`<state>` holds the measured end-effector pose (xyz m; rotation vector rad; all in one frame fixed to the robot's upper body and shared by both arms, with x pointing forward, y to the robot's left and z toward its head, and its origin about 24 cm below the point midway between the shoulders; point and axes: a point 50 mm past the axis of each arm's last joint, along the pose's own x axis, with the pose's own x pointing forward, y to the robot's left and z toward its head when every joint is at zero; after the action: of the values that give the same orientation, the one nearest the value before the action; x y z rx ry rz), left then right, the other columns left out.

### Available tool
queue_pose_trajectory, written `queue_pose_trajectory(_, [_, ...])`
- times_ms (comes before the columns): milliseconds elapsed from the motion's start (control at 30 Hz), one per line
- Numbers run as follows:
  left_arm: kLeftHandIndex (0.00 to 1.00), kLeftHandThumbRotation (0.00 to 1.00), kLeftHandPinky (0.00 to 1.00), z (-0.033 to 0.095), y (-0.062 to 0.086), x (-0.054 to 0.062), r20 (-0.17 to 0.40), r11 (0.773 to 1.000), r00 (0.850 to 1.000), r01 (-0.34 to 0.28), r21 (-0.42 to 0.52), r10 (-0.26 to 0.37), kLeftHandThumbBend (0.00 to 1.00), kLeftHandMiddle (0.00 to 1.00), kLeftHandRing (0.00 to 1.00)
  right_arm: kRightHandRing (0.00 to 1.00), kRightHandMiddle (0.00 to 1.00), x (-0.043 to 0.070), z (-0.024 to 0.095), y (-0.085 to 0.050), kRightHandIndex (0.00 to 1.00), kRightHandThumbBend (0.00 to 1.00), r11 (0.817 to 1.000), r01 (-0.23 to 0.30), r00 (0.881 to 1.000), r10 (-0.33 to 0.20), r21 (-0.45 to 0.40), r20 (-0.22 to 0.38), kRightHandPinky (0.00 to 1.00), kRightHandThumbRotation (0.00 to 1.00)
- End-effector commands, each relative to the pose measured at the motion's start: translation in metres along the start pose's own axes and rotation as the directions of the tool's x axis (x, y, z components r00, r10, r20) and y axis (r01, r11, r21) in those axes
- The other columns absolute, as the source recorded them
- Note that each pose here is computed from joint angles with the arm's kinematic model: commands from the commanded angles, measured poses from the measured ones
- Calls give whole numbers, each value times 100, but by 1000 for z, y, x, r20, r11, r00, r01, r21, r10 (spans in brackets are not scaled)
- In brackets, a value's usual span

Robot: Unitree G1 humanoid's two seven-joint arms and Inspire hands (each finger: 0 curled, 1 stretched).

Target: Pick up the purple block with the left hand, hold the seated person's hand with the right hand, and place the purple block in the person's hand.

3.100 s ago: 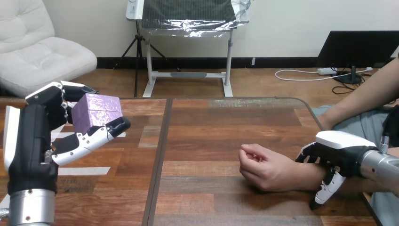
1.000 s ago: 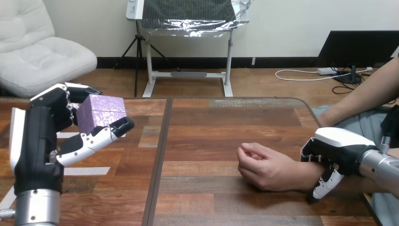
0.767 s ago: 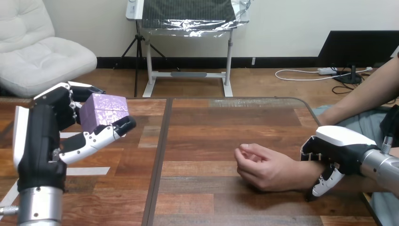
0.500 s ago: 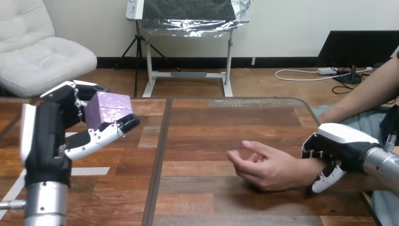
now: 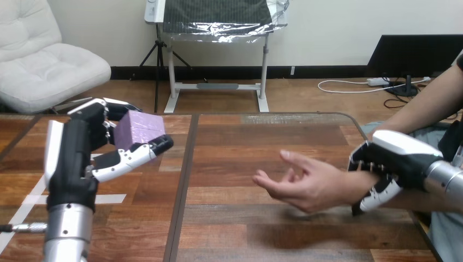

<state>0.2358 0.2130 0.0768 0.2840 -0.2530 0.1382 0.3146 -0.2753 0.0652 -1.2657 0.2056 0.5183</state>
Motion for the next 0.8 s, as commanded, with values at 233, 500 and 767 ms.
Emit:
queue_pose_trajectory(233, [43, 0, 30, 0, -12, 33, 23, 998, 998, 62, 14, -62, 56, 42, 36, 36, 43, 5, 5, 21, 49, 74, 993, -41, 999, 39, 112, 20, 31, 10])
queue_pose_trajectory(500, [44, 0, 31, -8, -18, 44, 2, 995, 996, 87, 46, -88, 59, 42, 36, 39, 45, 6, 9, 16, 50, 75, 993, -35, 999, 31, 114, 33, 34, 12])
queue_pose_trajectory(767, [45, 0, 32, -15, -25, 56, -24, 994, 994, 109, 31, -108, 61, 43, 37, 40, 46, 6, 12, 13, 51, 77, 993, -31, 999, 26, 118, 44, 35, 15])
